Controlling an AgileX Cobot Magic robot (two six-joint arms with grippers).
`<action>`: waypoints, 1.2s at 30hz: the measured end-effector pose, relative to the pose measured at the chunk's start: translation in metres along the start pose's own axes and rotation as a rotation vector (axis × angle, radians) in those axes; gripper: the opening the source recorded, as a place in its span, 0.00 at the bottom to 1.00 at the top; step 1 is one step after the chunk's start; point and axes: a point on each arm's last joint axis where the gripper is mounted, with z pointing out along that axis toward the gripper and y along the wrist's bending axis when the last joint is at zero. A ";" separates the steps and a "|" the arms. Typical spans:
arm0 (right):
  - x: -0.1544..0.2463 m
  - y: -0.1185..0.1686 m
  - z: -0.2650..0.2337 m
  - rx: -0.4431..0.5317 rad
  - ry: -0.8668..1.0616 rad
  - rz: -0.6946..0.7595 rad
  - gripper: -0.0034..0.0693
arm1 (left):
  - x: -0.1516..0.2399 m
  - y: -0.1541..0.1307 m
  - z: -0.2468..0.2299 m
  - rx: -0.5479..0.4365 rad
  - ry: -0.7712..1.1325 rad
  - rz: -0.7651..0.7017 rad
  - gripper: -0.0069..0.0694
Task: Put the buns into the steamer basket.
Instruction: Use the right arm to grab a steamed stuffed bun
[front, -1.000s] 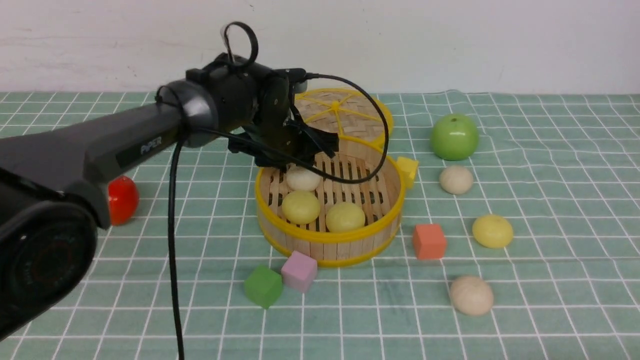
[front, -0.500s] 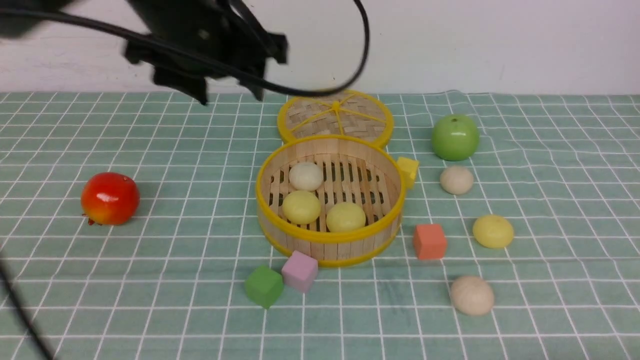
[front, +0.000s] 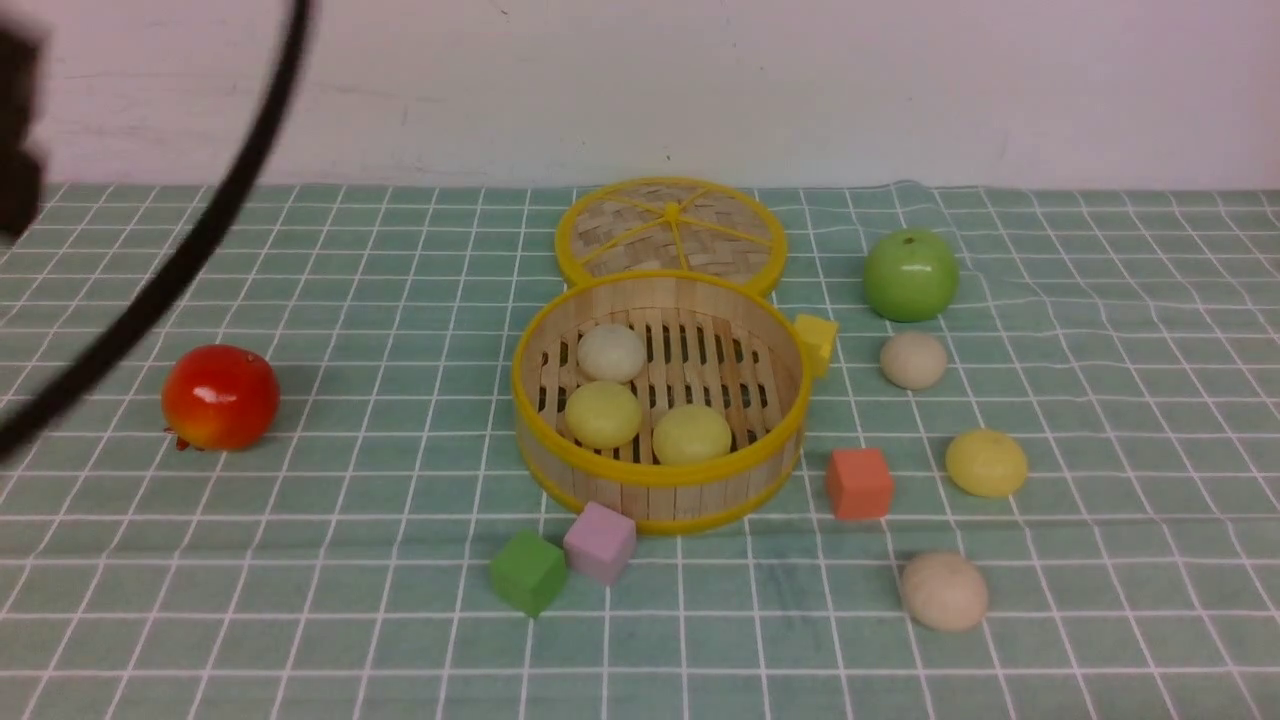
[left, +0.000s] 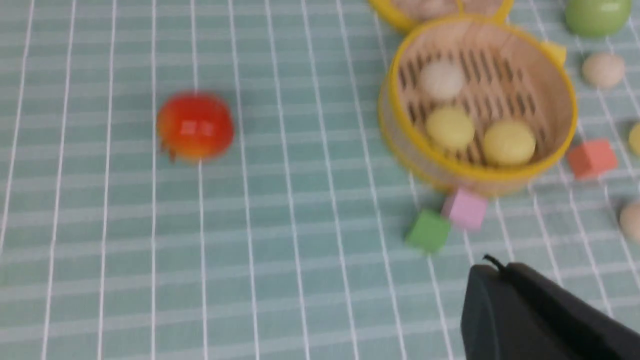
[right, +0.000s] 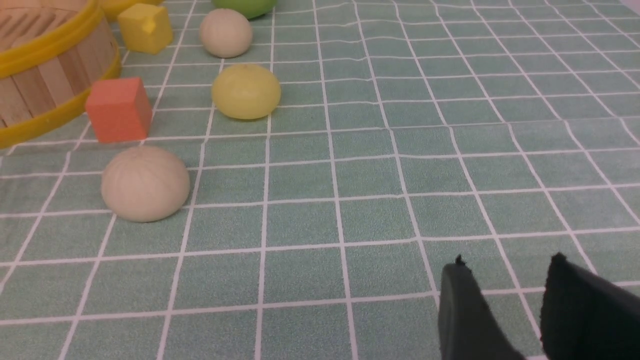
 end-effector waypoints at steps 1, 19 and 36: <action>0.000 0.000 0.000 0.000 0.000 0.000 0.38 | 0.015 0.005 -0.005 0.009 0.002 -0.017 0.07; 0.000 0.000 0.000 0.000 0.000 0.000 0.38 | 0.166 0.062 -0.050 0.292 -0.505 -0.277 0.07; 0.000 0.000 0.000 0.000 0.000 0.000 0.38 | 0.181 0.064 0.006 0.170 -0.547 -0.128 0.07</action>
